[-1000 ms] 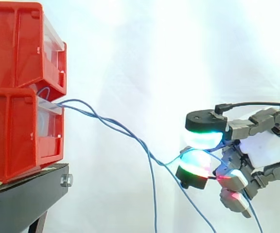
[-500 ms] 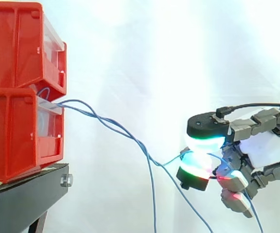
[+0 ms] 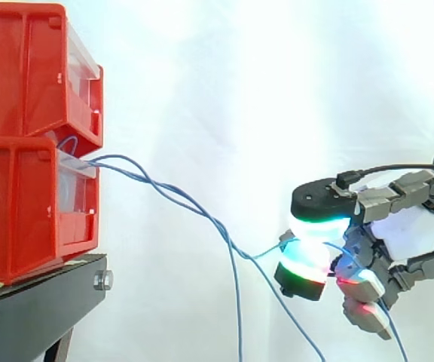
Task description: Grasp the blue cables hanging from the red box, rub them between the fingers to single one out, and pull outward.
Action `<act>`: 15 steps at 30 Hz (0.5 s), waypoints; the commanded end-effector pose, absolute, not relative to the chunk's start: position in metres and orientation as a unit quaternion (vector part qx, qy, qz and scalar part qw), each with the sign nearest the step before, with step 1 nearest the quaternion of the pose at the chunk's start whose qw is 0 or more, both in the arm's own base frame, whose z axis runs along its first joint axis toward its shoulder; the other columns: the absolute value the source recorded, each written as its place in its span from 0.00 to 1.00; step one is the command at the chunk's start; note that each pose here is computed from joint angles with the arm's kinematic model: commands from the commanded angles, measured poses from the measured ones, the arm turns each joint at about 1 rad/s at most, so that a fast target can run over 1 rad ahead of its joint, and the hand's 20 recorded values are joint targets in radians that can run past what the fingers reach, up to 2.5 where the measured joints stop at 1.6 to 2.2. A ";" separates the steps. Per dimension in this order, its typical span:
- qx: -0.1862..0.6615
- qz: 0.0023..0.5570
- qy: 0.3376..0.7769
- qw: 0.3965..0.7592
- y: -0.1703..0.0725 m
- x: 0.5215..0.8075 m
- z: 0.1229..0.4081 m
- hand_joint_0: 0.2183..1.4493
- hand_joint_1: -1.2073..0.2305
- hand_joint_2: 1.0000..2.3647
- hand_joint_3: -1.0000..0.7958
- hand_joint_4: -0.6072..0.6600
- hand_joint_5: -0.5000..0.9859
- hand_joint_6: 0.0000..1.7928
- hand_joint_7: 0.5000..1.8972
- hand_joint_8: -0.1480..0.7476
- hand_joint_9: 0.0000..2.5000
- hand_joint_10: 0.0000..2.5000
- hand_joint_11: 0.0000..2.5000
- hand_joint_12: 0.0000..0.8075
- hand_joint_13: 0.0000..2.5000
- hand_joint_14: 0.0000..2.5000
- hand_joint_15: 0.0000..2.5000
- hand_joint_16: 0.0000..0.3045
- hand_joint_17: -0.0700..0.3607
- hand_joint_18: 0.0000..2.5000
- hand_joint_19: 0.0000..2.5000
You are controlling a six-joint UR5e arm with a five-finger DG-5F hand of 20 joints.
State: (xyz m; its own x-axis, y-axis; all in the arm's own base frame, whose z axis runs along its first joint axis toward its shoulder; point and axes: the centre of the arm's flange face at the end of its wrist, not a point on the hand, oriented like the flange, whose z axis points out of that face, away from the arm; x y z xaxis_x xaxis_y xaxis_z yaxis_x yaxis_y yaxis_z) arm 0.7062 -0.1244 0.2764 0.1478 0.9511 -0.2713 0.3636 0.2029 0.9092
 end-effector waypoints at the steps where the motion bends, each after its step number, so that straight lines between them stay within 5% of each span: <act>1: 0.560 0.291 0.582 0.513 -0.127 0.707 0.277 0.34 0.23 0.02 0.55 0.39 0.28 0.52 0.49 0.39 0.49 0.01 0.35 0.36 0.44 0.01 0.39 0.13 0.37 0.37 0.34; 15: 0.549 0.309 0.571 0.526 -0.120 0.716 0.280 0.34 0.24 0.02 0.55 0.37 0.28 0.52 0.47 0.40 0.50 0.01 0.34 0.37 0.45 0.01 0.39 0.14 0.38 0.38 0.34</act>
State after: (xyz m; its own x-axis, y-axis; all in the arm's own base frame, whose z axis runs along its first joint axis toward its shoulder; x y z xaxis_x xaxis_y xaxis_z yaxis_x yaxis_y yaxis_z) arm 0.7139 -0.1220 0.2796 0.1601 0.9515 -0.2626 0.3101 0.2040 0.9285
